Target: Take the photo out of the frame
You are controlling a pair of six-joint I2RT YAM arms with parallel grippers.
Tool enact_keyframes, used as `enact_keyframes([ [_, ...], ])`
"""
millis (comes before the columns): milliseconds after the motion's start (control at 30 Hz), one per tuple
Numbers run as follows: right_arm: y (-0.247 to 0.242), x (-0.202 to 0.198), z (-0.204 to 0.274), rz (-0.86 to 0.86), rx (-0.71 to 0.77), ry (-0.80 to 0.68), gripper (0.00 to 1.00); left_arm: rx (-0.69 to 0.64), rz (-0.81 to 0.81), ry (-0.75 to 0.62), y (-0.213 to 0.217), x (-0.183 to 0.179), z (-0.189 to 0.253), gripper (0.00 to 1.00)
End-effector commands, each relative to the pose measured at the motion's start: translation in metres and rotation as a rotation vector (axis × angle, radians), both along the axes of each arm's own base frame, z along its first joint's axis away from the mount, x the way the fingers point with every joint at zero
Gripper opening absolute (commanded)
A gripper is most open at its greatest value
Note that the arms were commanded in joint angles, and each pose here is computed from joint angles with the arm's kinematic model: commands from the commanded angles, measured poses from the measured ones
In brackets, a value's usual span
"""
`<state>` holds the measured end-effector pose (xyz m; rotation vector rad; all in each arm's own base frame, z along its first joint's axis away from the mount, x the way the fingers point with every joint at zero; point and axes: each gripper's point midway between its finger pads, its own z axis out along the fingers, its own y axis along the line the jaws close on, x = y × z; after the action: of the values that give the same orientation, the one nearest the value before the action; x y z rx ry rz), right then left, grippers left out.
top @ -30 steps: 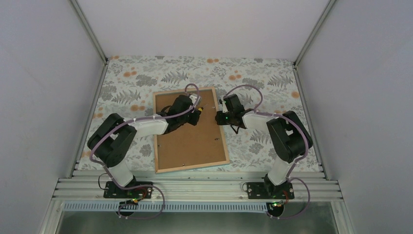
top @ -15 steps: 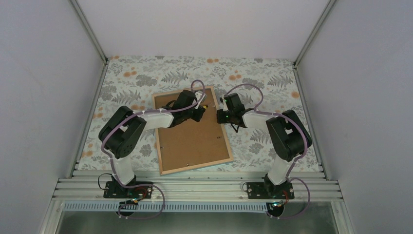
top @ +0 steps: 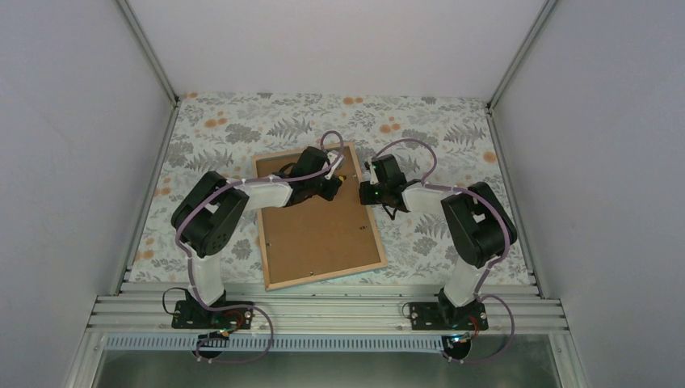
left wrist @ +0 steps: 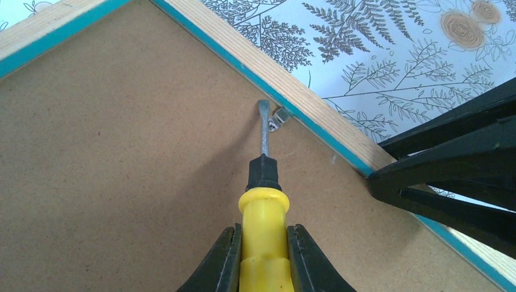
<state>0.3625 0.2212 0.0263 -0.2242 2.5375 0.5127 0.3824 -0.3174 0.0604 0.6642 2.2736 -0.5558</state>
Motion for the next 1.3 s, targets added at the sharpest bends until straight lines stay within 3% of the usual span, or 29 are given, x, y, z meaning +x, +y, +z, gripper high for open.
enact_keyframes([
  [0,0.000,-0.007,-0.012,0.036,-0.011,0.018,0.04,-0.011,-0.016,-0.012,-0.003,0.004,0.008,0.02],
  [900,-0.001,-0.007,-0.011,0.036,-0.009,0.016,0.04,0.123,-0.158,0.096,-0.006,-0.023,-0.009,0.02],
  [1267,-0.003,-0.007,-0.011,0.027,-0.018,0.011,0.04,0.235,-0.145,0.107,0.009,-0.026,-0.010,0.02],
])
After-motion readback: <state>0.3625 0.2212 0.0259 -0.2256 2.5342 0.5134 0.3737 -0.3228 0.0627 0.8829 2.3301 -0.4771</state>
